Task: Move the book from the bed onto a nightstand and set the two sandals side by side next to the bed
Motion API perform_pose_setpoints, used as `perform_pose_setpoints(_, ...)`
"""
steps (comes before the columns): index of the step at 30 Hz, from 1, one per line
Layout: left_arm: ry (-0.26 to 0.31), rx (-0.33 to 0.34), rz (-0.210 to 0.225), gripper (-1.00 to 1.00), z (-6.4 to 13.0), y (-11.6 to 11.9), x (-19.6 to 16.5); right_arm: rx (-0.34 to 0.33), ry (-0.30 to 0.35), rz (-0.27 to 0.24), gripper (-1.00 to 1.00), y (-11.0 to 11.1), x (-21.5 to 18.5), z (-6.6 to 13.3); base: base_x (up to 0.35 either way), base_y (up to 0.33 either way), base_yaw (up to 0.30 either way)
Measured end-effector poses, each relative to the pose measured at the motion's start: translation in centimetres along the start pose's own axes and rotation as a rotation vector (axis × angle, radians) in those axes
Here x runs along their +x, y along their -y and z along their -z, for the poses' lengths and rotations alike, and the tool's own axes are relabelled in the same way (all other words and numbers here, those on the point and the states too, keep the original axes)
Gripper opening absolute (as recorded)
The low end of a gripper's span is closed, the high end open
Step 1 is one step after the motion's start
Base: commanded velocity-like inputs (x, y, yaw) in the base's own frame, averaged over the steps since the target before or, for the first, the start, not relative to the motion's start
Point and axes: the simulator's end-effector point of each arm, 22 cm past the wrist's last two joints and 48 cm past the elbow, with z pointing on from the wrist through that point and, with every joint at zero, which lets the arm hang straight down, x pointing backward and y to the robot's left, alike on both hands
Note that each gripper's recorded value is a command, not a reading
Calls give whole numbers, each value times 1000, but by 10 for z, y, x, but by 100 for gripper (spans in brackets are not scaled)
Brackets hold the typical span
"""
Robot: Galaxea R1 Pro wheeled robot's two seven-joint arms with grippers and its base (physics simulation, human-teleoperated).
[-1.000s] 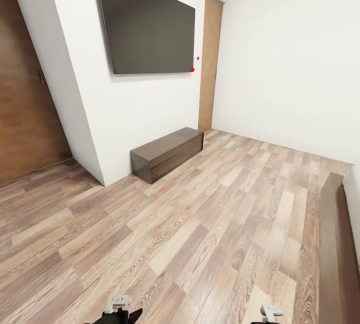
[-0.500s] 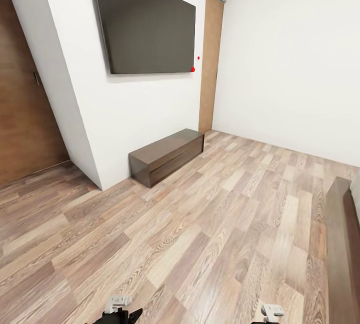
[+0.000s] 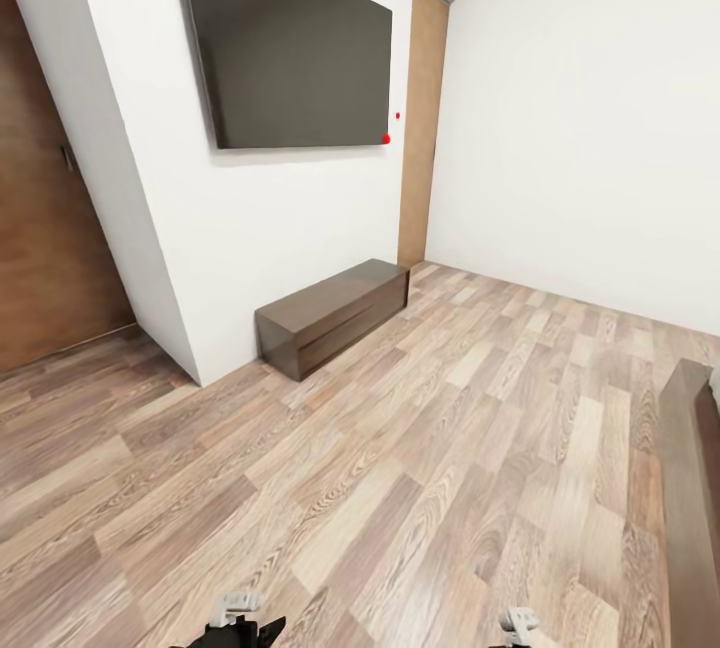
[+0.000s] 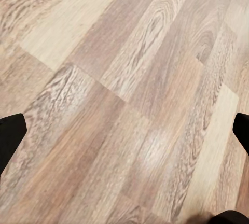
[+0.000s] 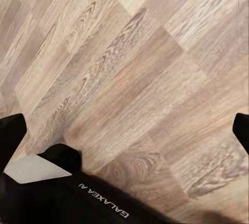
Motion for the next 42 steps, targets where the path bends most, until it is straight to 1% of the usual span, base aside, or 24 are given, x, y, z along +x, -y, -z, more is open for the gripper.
perform_pose_setpoints(1, 0, 0, 0, 100, 0, 0, 0, 24, -1, 2, 100, 5, 0, -1, 123, 0, 0)
perform_pose_setpoints(2, 0, 0, -1, 100, 0, 0, 0, 66, -2, 4, 100, 13, 1, -2, 124, 0, 0)
perform_pose_setpoints(5, -1, 0, -1, 100, 0, 0, 0, 245, -4, 9, 100, 50, 2, 2, 124, 0, 0)
perform_pose_setpoints(6, 0, 1, -1, 100, 0, 0, 0, 273, -4, 9, 100, 55, 2, 4, 126, 0, 0)
perform_pose_setpoints(8, 0, 1, 0, 100, 0, 0, 0, 301, -2, 7, 100, 61, 1, 5, 132, 0, 0)
perform_pose_setpoints(14, 1, 3, 2, 100, 0, 0, -1, 319, 0, 4, 100, 65, 1, 6, 176, 0, 0)
perform_pose_setpoints(30, 4, 0, 3, 100, 1, -1, -1, 320, 1, 4, 100, 65, 1, 6, 299, 0, 0)
perform_pose_setpoints(42, 0, -2, 3, 100, 0, -1, 0, 319, 1, 4, 100, 65, 1, 6, 41, 0, 0)
